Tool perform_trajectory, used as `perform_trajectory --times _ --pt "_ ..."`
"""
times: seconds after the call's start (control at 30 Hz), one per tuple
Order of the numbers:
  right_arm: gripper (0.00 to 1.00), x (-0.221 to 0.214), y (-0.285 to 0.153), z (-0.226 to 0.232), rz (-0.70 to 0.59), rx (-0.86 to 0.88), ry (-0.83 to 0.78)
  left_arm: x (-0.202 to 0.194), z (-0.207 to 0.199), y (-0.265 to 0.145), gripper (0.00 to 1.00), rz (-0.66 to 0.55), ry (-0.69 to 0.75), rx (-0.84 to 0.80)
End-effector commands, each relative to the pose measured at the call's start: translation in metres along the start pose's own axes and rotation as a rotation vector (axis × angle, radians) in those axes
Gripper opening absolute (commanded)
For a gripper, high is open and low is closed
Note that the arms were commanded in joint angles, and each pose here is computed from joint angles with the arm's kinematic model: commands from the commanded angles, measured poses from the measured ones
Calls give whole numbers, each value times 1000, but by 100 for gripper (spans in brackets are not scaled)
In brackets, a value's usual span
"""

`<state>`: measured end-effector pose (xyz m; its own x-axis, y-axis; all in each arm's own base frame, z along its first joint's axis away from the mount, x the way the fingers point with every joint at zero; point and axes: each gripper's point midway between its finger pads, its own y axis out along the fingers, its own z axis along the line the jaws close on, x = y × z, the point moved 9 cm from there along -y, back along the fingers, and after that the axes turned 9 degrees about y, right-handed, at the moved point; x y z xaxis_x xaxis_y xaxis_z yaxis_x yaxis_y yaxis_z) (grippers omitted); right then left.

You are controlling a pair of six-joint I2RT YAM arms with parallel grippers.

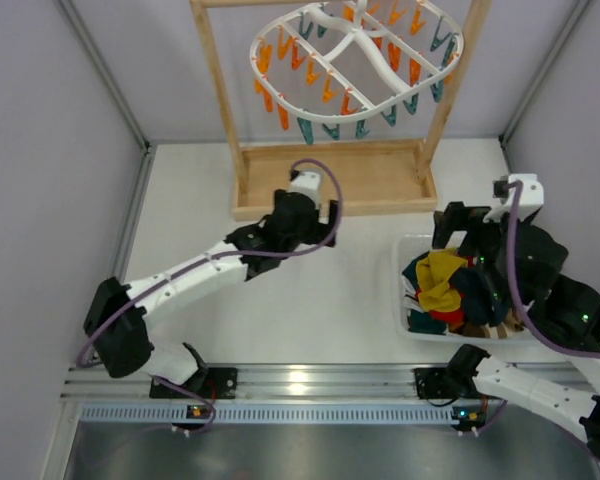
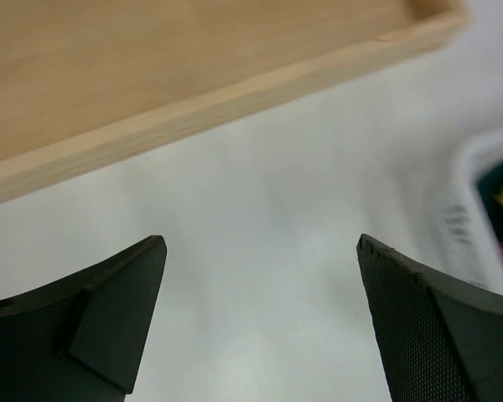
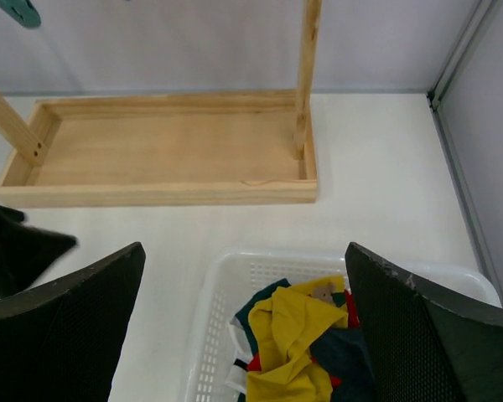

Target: Remove the socks clipped to the hanger

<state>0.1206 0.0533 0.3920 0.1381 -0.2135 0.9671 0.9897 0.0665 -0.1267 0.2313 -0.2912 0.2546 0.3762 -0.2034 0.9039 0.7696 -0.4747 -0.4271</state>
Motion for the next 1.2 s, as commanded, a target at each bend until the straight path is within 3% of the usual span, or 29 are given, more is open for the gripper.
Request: perform_trajectory --times 0.0,0.1,0.13,0.17,0.2,0.37,0.47,0.6,0.7,1.17 --pt "99 -24 28 21 71 -7 -7 5 69 -39 99 -23 -159 243" --pt "99 -44 56 17 148 8 20 -2 103 -72 99 11 -195 352" --pt "99 -51 61 19 204 94 53 -2 112 -81 99 7 -203 394" --pt "99 -61 75 -2 221 47 86 -4 135 -120 99 6 -217 487" --pt "99 -66 77 -8 233 21 87 -4 136 -120 99 6 -217 488" --pt "100 -77 72 -23 254 -60 24 8 168 -184 99 -41 -198 589" --pt "100 -75 61 -32 251 -116 -12 0 181 -203 99 -23 -137 676" --pt "99 -72 43 -39 179 -101 -32 -17 178 -204 99 -76 -141 631" --pt "99 -67 24 -38 136 -5 -37 -28 169 -190 99 -110 -125 490" --pt "99 -60 -6 -51 58 -51 -37 -30 180 -203 99 -170 -193 583"
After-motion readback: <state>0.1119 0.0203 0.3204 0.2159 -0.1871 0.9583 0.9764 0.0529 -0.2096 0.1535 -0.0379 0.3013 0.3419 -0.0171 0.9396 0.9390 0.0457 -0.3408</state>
